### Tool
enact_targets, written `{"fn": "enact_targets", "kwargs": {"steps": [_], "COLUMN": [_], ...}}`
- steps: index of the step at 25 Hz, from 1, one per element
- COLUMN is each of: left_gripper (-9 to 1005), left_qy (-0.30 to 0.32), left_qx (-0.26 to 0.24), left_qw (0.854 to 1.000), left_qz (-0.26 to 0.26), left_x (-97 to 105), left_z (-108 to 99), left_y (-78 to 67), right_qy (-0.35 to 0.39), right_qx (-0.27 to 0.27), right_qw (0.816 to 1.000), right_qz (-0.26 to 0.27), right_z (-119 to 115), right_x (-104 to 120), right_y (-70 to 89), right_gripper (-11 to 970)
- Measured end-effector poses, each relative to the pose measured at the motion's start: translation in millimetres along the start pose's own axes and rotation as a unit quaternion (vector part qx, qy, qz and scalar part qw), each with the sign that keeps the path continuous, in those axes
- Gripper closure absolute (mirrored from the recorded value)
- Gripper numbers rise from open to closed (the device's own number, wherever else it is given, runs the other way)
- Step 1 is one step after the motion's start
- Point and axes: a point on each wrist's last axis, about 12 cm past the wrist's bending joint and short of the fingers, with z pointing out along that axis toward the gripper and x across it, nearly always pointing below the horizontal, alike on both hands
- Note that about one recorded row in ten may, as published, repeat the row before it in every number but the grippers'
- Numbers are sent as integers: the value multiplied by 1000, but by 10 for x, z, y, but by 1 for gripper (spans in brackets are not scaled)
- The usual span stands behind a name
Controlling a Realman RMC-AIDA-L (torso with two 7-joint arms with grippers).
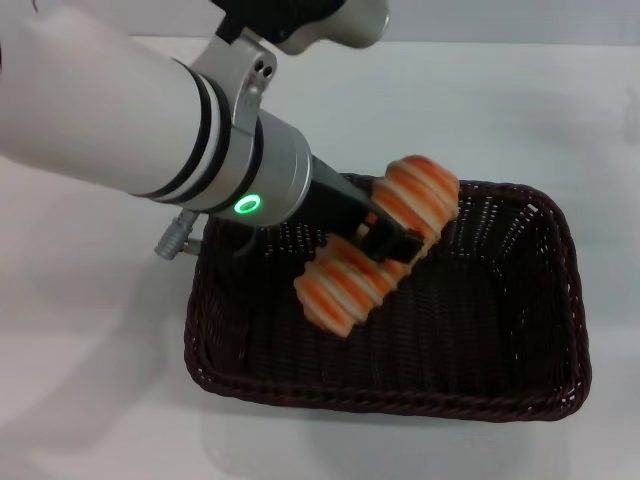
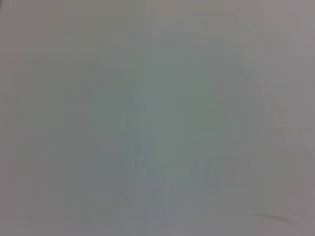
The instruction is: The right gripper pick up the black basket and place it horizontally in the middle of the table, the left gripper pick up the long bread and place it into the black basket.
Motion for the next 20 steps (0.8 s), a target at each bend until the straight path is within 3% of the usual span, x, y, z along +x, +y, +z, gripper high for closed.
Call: {"fn": "enact_targets", "kwargs": {"steps": [8,11,13,17,20], "left_gripper": [259,125,123,120,126], "left_qy": [-11,-44,-78,-204,-326], "left_qx": [-17,-76,-121,-211,-259], "left_qw": [1000,996,988,952,904], "left_qz": [-12,-33,-51,-82,-95], "left_x": [17,36,64,252,507], "left_z": [-1,-24,-43,-76,-118], "left_y": [64,251,408,808,1054], "right_qy": [-1,-2,-3,-10,-14], "right_qx": [0,1,3,8,16], "right_qw": [1000,1000,1000,1000,1000], "right_qz": [-1,2,5,10,17], "right_z": [7,11,18,40,57], "right_x": [-6,-8,-14,-38,-51], "right_y": [-1,8,19,48,64], "right_gripper": [757,757,758,758,758]}}
